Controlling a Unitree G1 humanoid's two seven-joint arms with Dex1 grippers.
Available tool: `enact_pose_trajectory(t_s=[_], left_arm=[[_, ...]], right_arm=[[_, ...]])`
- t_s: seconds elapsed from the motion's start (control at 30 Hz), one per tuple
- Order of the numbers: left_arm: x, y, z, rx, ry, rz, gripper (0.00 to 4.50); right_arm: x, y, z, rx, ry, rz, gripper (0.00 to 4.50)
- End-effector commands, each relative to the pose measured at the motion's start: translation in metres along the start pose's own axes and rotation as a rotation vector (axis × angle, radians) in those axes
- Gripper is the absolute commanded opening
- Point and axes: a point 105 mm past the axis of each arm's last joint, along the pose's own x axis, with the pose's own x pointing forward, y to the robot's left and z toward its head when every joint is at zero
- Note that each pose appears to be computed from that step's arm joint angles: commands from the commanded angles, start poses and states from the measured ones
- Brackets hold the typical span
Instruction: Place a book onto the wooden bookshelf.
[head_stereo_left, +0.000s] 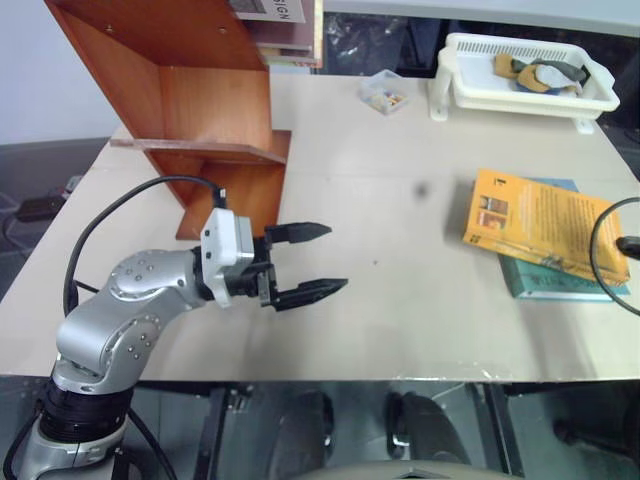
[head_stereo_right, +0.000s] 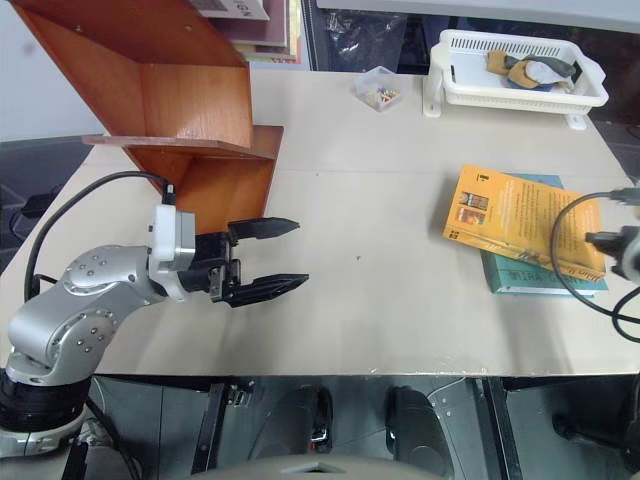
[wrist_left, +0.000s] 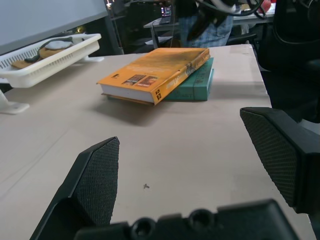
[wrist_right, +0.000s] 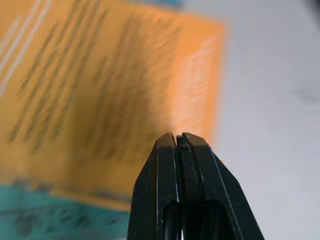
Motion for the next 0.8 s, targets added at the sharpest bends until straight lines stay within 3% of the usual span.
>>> enact_pose_trajectory(t_s=[0.03, 0.3, 0.53, 0.8], left_arm=[[0.003, -0.003, 0.005, 0.02, -0.019, -0.021, 4.5], [0.001, -0.002, 0.006, 0.021, -0.016, 0.002, 4.5], [-0.001, -0.006, 0.006, 0.017, -0.013, 0.019, 4.5], [-0.002, -0.006, 0.007, 0.016, -0.009, 0.026, 4.5]], right_arm=[[0.002, -0.022, 0.002, 0.022, -0.013, -0.112, 0.11], [0.035, -0.053, -0.004, 0.147, 0.012, -0.143, 0.11], [0.05, -0.049, 0.004, 0.37, 0.009, -0.061, 0.11], [0.062, -0.048, -0.006, 0.431, 0.079, -0.084, 0.11]])
